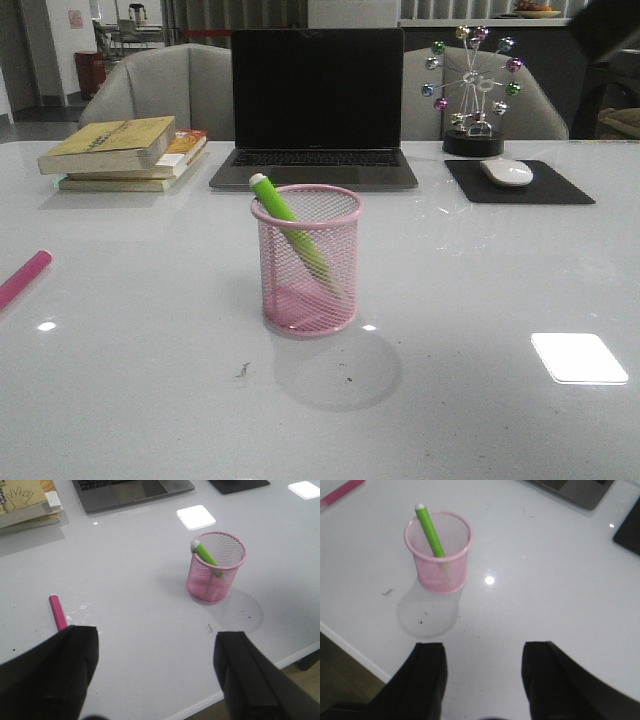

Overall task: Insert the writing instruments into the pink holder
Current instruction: 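Withdraw the right gripper and move the left gripper over the pink marker, then lower the left gripper and grasp the pink marker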

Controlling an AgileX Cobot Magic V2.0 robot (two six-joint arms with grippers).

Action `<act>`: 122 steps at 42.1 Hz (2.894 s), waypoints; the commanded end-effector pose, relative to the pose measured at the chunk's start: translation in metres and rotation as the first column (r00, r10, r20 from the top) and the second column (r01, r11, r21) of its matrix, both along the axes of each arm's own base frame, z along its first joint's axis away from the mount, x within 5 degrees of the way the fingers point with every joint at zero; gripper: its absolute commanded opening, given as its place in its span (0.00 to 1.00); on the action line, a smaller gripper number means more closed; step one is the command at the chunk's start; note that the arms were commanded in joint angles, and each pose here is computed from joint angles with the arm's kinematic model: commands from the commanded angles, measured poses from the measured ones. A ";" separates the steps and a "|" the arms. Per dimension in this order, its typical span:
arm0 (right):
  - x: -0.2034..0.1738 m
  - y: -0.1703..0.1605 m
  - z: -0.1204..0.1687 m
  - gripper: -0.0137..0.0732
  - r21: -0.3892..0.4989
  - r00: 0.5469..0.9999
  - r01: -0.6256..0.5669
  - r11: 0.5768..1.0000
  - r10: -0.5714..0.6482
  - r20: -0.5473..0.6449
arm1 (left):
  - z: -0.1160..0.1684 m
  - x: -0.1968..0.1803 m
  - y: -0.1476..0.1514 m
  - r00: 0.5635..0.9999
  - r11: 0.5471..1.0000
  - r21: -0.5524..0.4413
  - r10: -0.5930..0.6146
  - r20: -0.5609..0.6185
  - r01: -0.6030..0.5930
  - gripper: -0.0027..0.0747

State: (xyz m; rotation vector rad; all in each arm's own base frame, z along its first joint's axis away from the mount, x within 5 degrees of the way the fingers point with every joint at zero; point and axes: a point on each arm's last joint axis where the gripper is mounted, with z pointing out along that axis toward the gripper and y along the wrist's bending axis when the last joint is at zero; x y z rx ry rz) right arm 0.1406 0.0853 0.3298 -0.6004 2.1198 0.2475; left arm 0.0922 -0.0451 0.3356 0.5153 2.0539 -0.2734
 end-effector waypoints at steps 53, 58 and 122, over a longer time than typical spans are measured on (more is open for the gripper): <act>-0.038 -0.024 0.003 0.69 -0.001 0.993 -0.049 0.999 0.049 0.105 | -0.050 0.168 0.014 0.818 0.924 0.243 0.375 -0.437 -0.295 0.73; -0.038 -0.024 0.003 0.69 -0.001 0.993 -0.049 0.999 0.049 0.105 | -0.062 0.198 0.017 0.790 0.916 0.262 0.396 -0.467 -0.304 0.73; -0.038 -0.024 0.003 0.69 -0.001 0.993 -0.049 0.999 0.049 0.105 | -0.146 0.325 0.008 0.718 0.910 0.310 0.410 -0.563 -0.277 0.57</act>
